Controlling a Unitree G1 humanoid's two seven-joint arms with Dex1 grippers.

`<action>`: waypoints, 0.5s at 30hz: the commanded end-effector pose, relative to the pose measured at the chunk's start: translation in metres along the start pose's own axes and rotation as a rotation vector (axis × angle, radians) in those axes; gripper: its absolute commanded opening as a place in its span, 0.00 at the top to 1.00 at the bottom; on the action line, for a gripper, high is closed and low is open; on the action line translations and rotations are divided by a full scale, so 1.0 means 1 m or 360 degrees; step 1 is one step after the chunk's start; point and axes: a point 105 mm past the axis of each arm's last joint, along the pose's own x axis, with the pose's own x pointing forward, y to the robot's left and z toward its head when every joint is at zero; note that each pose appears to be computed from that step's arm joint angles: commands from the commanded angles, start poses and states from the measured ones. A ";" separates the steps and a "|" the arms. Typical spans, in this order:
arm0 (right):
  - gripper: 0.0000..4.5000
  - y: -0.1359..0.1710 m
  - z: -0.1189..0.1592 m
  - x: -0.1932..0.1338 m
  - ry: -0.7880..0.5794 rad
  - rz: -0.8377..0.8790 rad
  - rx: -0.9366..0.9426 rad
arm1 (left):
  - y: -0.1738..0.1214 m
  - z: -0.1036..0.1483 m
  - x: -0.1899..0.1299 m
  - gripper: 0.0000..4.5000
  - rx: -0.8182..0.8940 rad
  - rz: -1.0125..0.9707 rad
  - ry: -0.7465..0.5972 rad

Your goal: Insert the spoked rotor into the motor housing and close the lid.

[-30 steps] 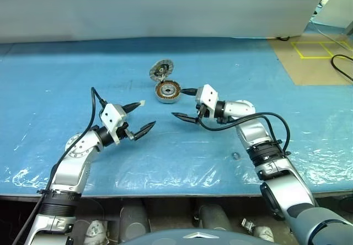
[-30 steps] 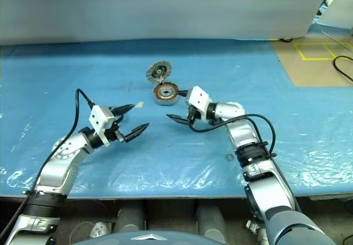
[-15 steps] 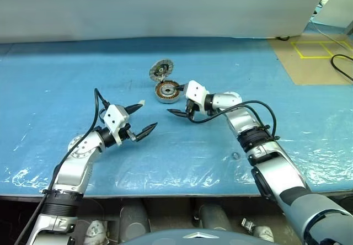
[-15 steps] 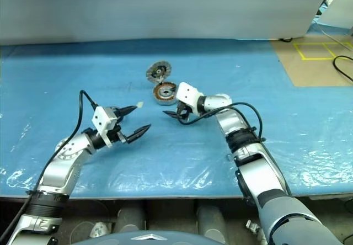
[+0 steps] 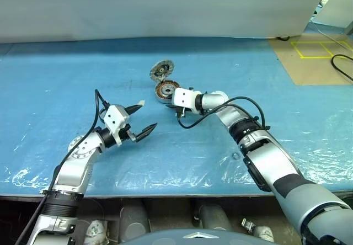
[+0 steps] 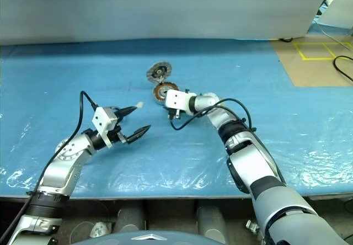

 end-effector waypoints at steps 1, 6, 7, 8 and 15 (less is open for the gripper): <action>0.99 -0.004 0.002 0.001 -0.0003 -0.0023 -0.0041 | 0.001 0.010 -0.001 0.00 0.0062 0.0007 -0.0048; 0.99 -0.001 0.002 0.001 -0.0038 -0.0035 0.0027 | 0.001 0.011 0.001 0.00 0.0068 -0.0004 -0.0048; 0.99 -0.001 0.002 0.001 -0.0042 -0.0039 0.0034 | 0.001 0.011 0.001 0.00 0.0070 -0.0006 -0.0049; 0.99 -0.001 0.002 0.001 -0.0049 -0.0042 0.0043 | 0.001 0.012 0.002 0.00 0.0071 -0.0008 -0.0049; 0.99 0.004 0.022 -0.003 -0.0282 0.0065 0.0283 | 0.000 0.012 0.001 0.00 0.0077 -0.0018 -0.0048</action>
